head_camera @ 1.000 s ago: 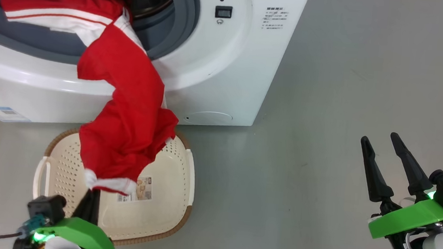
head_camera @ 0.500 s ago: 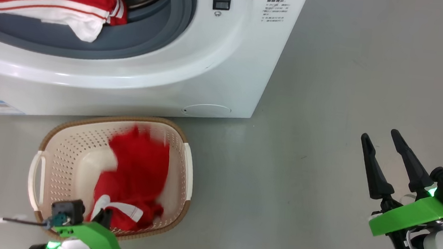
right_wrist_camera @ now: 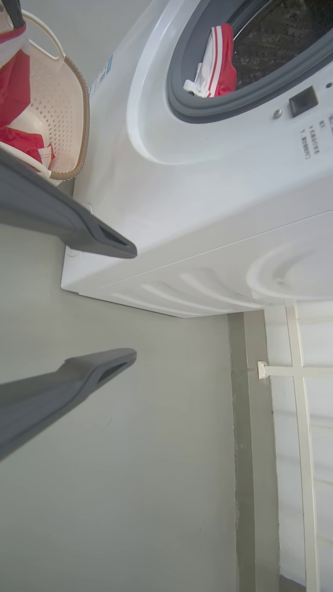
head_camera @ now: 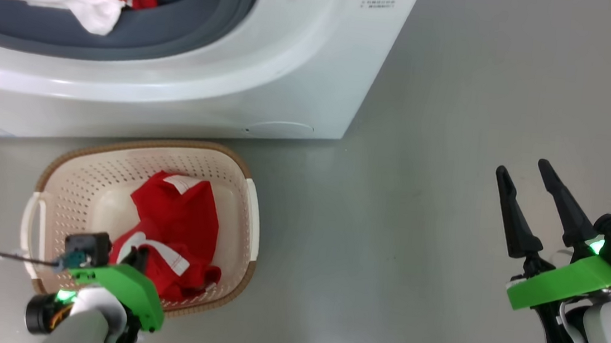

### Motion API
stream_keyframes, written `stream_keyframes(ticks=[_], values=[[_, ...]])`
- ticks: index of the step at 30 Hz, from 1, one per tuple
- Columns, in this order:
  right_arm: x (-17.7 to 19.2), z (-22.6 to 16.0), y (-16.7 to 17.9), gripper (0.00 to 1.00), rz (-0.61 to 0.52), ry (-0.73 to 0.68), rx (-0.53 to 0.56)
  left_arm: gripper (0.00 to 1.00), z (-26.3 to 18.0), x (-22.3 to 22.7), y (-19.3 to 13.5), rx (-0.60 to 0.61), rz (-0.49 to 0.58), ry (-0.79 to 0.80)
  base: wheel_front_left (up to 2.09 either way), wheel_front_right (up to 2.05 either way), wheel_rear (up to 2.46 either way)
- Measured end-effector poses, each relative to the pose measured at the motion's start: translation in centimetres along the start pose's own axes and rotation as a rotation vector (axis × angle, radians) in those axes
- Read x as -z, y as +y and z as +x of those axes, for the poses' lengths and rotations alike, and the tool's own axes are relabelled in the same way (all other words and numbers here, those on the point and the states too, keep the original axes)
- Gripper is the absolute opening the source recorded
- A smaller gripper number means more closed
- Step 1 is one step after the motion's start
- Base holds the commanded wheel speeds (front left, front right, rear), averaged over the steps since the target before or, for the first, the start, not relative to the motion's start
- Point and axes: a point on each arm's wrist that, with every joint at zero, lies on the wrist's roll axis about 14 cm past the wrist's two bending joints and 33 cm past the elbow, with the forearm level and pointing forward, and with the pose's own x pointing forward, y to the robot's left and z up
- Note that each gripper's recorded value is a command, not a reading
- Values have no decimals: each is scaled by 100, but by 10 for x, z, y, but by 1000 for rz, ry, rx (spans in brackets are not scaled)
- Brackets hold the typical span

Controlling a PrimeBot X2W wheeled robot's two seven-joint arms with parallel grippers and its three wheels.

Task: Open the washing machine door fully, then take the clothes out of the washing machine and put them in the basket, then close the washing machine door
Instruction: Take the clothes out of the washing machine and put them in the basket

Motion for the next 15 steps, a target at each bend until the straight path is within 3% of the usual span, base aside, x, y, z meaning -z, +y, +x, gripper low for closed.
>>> stream_keyframes(ticks=[15], values=[[14, 14, -13, 100, -2, 18, 32, 0, 42, 2, 7, 2, 22, 96, 0, 0, 0]])
